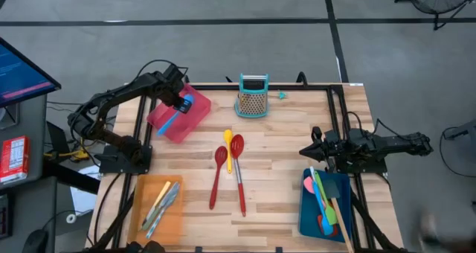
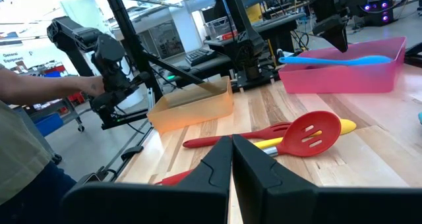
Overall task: Pick & Place Kitchen Items
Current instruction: Put the red silver slotted spoon into the red bin
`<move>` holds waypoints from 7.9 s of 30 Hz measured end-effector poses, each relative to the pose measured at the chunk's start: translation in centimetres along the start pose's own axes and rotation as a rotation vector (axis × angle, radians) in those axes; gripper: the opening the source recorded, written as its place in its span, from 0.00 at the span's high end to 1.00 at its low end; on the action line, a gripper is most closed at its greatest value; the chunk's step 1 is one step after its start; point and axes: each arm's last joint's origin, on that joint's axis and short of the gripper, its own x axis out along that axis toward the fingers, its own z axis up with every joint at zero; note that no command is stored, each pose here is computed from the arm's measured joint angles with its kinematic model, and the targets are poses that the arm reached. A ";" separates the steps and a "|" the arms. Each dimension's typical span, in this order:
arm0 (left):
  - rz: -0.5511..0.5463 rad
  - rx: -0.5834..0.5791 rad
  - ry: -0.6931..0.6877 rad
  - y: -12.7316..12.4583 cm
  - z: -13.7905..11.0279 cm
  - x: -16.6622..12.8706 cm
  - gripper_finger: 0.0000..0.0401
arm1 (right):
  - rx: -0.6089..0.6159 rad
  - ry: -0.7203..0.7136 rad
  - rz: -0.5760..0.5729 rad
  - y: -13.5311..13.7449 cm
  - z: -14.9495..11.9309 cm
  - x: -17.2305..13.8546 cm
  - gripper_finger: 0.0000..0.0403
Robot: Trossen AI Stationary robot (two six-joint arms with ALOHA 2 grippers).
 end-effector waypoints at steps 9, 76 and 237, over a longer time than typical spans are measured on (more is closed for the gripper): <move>-0.305 -0.039 -0.261 -1.2 -2.4 -7.6 0.76 | 0.000 0.000 0.000 0.0 0.0 0.0 0.98; -0.441 0.034 -0.179 -24.1 -6.8 4.0 0.48 | 0.000 0.000 0.000 0.0 0.0 0.0 0.98; 1.408 1.384 -1.900 -19.7 -2.4 -29.3 1.00 | 0.000 0.000 0.001 0.0 0.0 0.0 0.98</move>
